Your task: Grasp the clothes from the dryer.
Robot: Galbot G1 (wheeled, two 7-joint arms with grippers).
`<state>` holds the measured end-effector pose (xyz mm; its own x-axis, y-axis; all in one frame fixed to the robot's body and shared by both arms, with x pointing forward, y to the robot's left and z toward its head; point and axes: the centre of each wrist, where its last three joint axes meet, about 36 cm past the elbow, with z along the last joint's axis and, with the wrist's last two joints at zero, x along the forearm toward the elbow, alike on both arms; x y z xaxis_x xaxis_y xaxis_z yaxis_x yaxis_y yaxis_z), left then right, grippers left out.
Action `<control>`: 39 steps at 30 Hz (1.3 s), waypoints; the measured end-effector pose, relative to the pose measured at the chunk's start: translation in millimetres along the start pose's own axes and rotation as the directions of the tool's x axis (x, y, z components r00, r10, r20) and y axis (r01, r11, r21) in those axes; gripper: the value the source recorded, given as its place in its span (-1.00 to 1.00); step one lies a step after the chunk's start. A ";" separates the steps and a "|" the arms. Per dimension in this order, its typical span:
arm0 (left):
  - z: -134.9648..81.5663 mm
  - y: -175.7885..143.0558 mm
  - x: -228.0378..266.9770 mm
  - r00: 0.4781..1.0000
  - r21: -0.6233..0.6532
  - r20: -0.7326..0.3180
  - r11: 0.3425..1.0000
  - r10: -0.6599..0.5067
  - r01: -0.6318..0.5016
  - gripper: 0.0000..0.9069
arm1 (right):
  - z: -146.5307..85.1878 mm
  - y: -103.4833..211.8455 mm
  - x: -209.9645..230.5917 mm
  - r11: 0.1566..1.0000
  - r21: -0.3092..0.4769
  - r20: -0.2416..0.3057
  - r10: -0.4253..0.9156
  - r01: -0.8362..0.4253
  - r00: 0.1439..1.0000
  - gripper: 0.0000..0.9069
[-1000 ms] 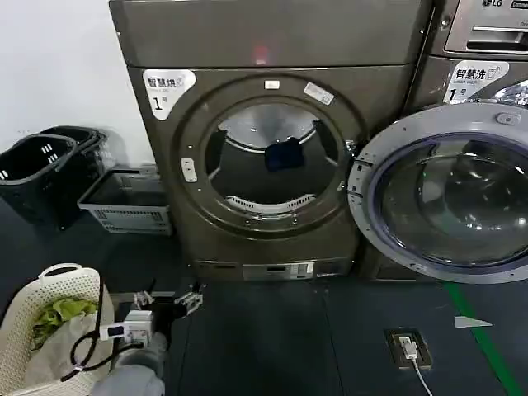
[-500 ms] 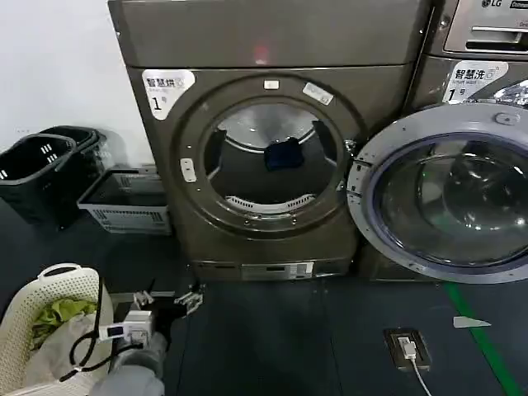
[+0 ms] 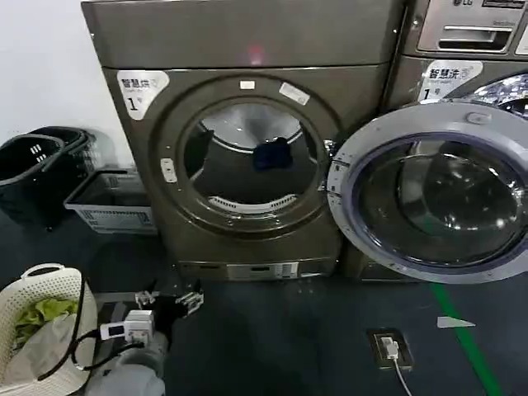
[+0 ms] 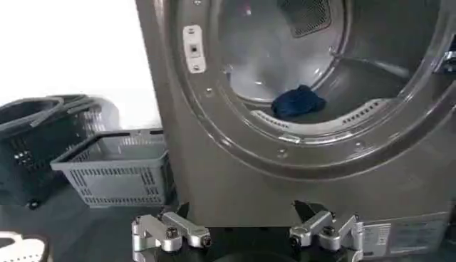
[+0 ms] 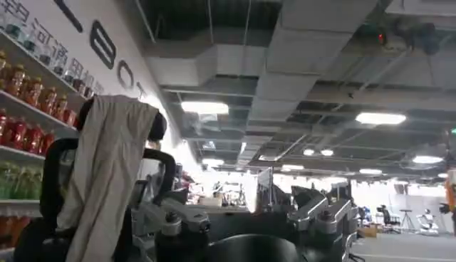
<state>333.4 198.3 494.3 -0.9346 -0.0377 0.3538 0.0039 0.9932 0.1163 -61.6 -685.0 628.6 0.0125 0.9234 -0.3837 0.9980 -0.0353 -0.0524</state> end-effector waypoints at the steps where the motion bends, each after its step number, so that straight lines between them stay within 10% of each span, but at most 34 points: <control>1: 0.0 0.0 -0.1 1.000 0.001 0.000 1.000 0.001 -0.001 1.00 | 0.5 -0.2 0.1 1.000 -0.001 -0.001 0.001 -0.001 1.000 1.00; 39: 0.0 -2.0 4.5 1.000 0.009 0.000 1.000 0.025 -0.025 1.00 | 5.8 -7.0 2.0 0.999 -0.001 0.004 0.041 -0.041 0.999 1.00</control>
<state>329.1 196.2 495.6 -0.9343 -0.0128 0.3561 0.0240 0.9948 0.0987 -69.0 -685.1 622.9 0.0531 0.9195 -0.3894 0.9967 -0.0728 -0.0360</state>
